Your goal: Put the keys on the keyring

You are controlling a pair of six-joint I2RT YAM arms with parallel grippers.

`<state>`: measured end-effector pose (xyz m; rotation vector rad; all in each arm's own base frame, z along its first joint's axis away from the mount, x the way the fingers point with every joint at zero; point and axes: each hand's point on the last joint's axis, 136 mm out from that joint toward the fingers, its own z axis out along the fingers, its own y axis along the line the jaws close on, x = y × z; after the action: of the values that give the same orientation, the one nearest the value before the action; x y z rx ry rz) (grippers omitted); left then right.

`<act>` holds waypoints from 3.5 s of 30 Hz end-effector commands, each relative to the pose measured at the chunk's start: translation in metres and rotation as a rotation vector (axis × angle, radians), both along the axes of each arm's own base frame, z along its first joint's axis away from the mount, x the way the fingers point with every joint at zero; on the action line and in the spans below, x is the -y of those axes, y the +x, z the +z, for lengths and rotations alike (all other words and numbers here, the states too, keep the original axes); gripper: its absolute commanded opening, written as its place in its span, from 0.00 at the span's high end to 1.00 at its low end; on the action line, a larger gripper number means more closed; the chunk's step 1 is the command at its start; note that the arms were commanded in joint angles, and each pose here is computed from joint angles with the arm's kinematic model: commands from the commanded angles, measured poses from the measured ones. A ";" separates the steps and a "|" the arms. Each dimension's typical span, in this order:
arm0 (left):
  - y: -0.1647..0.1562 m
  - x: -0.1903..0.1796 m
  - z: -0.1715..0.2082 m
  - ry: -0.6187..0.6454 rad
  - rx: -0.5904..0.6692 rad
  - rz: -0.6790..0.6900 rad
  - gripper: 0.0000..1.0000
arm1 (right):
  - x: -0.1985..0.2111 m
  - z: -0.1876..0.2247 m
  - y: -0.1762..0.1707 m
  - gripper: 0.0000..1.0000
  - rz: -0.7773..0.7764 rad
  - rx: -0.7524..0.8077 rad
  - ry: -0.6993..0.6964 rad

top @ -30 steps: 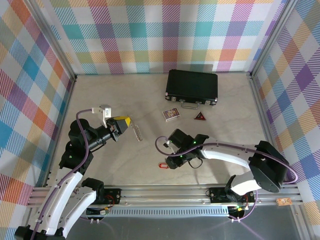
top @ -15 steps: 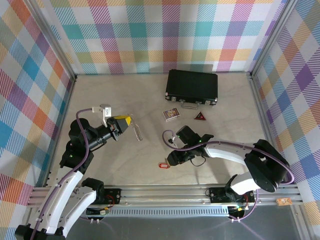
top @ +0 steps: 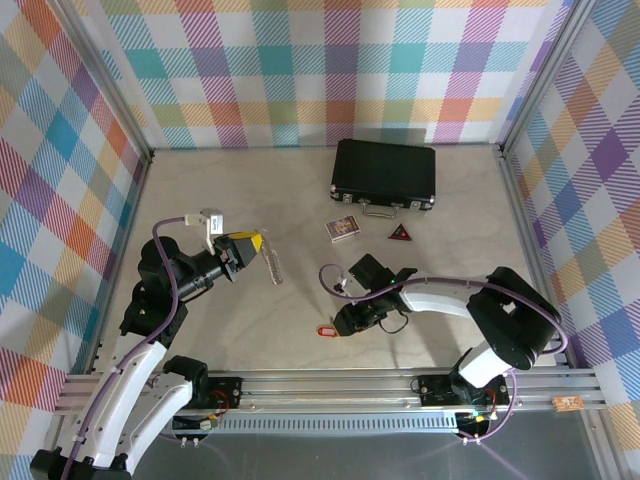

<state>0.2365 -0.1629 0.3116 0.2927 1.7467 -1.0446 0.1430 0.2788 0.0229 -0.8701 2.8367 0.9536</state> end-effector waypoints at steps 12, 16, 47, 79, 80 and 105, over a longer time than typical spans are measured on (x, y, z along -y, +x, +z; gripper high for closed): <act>0.000 -0.002 0.010 -0.017 0.049 0.003 1.00 | -0.013 0.005 -0.007 0.66 0.072 -0.028 0.066; 0.000 -0.002 0.011 -0.016 0.053 0.003 1.00 | -0.013 0.004 -0.007 0.68 0.074 -0.025 0.066; 0.000 -0.003 0.010 -0.010 0.050 0.007 1.00 | -0.016 0.005 -0.014 0.81 0.123 -0.016 0.067; 0.003 -0.002 0.010 0.007 0.045 0.004 1.00 | -0.033 0.101 -0.035 1.00 0.349 0.398 0.326; 0.004 -0.002 0.009 0.010 0.042 0.003 1.00 | -0.033 0.107 -0.037 1.00 0.361 0.424 0.346; -0.054 0.065 0.045 -0.024 0.270 -0.342 1.00 | -0.021 0.274 -0.037 1.00 0.354 1.027 0.671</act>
<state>0.1980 -0.2217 0.3315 0.5946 1.6104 -1.2238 0.0941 0.3018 0.2672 -1.3355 1.4353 1.0187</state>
